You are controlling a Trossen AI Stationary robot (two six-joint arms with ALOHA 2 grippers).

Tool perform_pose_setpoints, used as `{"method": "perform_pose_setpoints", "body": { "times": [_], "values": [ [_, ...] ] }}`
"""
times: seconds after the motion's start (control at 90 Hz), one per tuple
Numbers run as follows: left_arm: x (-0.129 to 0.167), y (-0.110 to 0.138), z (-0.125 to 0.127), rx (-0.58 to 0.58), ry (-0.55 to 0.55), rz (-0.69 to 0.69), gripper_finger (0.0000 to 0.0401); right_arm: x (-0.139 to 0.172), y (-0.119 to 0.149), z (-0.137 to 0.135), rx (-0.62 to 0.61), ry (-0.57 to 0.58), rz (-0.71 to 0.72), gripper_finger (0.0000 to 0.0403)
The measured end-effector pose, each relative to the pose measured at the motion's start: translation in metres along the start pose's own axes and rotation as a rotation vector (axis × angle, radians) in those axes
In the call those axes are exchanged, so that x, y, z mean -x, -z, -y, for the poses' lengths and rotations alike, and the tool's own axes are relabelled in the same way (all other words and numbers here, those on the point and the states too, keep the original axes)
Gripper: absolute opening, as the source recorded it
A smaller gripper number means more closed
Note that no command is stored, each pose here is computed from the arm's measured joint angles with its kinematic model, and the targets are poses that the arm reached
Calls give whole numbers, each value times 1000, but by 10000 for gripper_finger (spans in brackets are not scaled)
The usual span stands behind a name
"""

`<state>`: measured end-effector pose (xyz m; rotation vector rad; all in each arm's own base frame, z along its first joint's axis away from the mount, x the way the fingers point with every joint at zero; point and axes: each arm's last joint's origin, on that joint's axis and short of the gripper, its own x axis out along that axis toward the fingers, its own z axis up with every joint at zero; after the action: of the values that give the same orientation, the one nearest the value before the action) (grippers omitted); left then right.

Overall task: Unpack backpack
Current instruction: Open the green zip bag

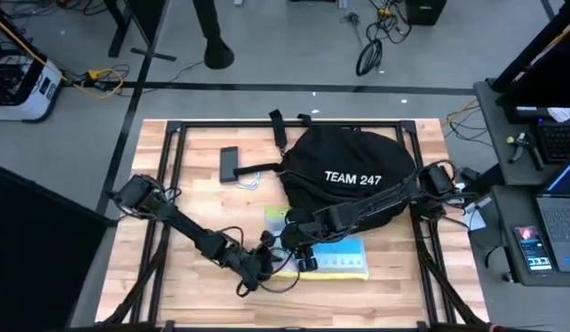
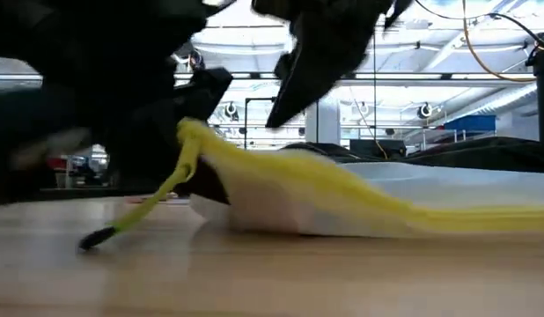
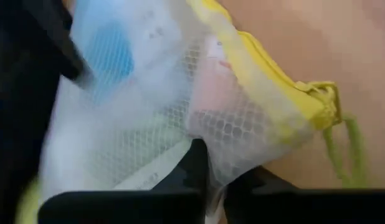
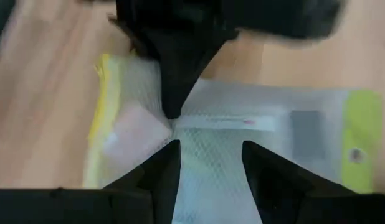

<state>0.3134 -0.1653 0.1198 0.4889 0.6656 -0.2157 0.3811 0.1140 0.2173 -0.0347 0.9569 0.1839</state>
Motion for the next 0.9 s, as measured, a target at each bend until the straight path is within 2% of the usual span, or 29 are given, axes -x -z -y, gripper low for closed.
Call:
{"method": "perform_pose_setpoints", "body": {
  "times": [0.122, 0.222, 0.4, 0.478, 0.622, 0.756, 0.9],
  "values": [
    [3, -14, -13, 204, 63, -2, 3, 39, -8, -6, -65, -21, 74, 157],
    [10, -19, -29, 287, 72, -87, 2, 69, -11, -14, -106, -13, 141, 157],
    [25, -27, -66, 431, 101, -92, 0, 99, 0, -31, -170, 120, 149, 157],
    [29, -32, -85, 513, 129, -53, 0, 102, 5, -41, -204, 161, 154, 157],
    [40, -38, -114, 572, 132, 7, 0, 99, 10, -57, -320, 240, 198, 157],
    [41, -34, -130, 603, 178, 21, 0, 91, 13, -65, -458, 320, 257, 157],
    [40, -27, -137, 606, 210, -8, 0, 76, 10, -73, -585, 313, 325, 157]
  ]
}}
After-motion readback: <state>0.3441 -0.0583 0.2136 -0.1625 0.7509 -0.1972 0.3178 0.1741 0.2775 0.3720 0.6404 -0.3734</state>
